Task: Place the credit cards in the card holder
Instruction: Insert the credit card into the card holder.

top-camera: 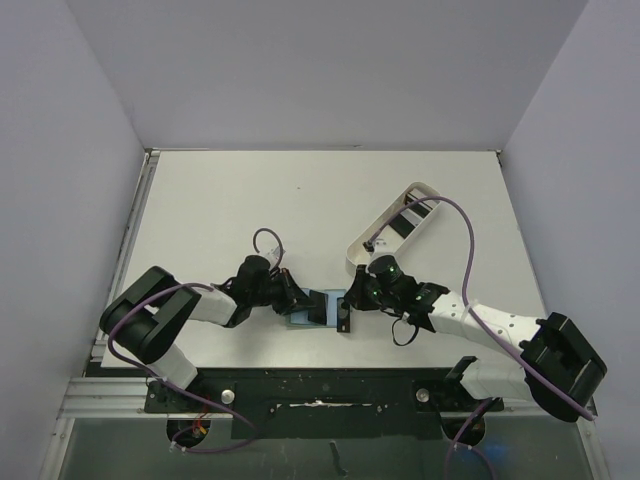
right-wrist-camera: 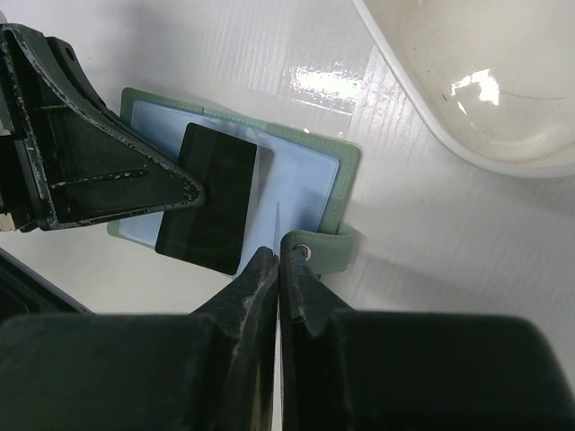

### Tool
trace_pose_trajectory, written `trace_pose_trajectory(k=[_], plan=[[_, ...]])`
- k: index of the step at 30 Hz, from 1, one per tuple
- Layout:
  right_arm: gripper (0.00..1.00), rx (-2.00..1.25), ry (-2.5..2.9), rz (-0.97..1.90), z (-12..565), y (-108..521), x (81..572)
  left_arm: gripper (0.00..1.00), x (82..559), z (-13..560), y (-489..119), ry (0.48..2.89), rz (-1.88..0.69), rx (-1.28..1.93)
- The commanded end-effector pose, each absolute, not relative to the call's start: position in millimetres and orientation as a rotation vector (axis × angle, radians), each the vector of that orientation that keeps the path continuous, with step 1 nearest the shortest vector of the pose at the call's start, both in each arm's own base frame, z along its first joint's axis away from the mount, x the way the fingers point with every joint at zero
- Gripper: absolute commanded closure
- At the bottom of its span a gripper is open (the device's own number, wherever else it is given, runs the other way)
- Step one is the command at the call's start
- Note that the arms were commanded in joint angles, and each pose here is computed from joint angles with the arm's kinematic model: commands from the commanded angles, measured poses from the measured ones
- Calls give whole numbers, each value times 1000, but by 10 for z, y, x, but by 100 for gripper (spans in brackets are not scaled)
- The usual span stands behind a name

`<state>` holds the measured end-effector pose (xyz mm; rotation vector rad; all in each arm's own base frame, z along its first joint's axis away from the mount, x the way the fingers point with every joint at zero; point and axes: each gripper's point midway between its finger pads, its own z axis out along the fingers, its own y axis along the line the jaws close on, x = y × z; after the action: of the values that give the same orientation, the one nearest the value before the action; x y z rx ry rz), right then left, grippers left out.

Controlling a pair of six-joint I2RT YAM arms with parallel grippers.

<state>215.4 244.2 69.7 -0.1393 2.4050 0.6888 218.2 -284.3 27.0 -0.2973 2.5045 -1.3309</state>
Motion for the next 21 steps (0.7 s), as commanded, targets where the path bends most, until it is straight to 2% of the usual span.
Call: trace_pose_trajectory(k=[1, 13, 21], plan=[[100, -120, 2338, 710, 808, 2493, 2217, 100, 2285, 260, -2816, 2469, -1274, -340], [100, -112, 2336, 705, 816, 2467, 2183, 100, 2295, 269, -2873, 2440, -1291, -351], [100, -100, 2314, 700, 1020, 2448, 2210, 100, 2254, 214, -2856, 2467, -1262, -342]])
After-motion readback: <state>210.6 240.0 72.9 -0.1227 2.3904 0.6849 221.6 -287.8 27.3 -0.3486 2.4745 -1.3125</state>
